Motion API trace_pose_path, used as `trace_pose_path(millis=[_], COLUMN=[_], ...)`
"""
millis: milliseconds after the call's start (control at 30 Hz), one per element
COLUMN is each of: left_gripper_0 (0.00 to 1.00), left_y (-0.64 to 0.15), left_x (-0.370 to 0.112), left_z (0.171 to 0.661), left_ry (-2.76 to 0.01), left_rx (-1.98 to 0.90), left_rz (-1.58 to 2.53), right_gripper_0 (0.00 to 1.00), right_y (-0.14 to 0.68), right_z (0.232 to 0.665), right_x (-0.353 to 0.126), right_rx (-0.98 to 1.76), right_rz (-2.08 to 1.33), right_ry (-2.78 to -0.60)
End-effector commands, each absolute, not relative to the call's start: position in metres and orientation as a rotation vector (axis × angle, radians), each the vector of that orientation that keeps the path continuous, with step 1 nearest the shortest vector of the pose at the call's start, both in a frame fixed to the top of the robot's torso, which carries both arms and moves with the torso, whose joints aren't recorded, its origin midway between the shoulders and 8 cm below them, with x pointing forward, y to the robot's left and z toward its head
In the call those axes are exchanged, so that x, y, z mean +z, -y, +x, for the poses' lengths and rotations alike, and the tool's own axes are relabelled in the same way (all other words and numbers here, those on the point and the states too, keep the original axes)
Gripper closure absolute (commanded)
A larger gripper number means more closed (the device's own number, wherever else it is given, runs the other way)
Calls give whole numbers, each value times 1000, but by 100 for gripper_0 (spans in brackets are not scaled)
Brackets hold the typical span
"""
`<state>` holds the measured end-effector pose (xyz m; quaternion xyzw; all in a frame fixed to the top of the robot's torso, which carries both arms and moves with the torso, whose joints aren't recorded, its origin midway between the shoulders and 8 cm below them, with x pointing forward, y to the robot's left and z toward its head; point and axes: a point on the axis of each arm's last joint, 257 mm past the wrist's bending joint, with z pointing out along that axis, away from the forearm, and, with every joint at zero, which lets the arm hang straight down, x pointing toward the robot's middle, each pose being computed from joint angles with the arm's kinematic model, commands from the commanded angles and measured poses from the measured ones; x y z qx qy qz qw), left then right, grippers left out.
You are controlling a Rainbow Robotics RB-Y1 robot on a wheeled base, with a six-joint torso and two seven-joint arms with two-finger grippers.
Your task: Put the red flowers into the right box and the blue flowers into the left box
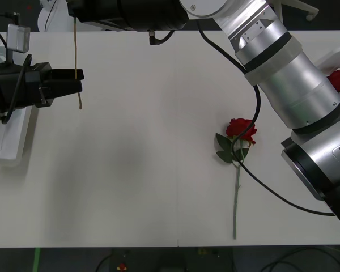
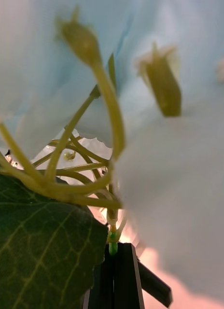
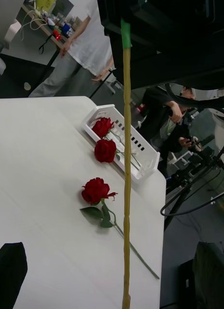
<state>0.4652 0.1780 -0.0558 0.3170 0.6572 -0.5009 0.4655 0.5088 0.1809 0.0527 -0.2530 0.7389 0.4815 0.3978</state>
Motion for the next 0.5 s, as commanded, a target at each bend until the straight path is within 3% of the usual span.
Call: trace_pose_path(millis=[33, 67, 100, 167, 500], left_gripper_0=[0, 0, 15, 100, 100], left_y=[-141, -136, -133, -128, -127], left_x=[-25, -25, -24, -23, -22], left_z=[471, 472, 473, 476, 478], left_ry=[-1564, -1562, -1558, -1556, -1550], left_rx=[-1327, -1331, -1334, -1333, -1337], left_rz=[749, 750, 752, 744, 734], right_gripper_0=[100, 100, 100, 100, 100], right_y=[-201, -200, -200, -200, -199], right_z=[490, 490, 490, 490, 491], right_x=[89, 88, 89, 89, 90], right_rx=[1251, 1251, 1252, 1251, 1252], right_rz=[-687, -685, -685, -686, -682], right_ry=[-1811, -1812, -1812, -1810, -1809])
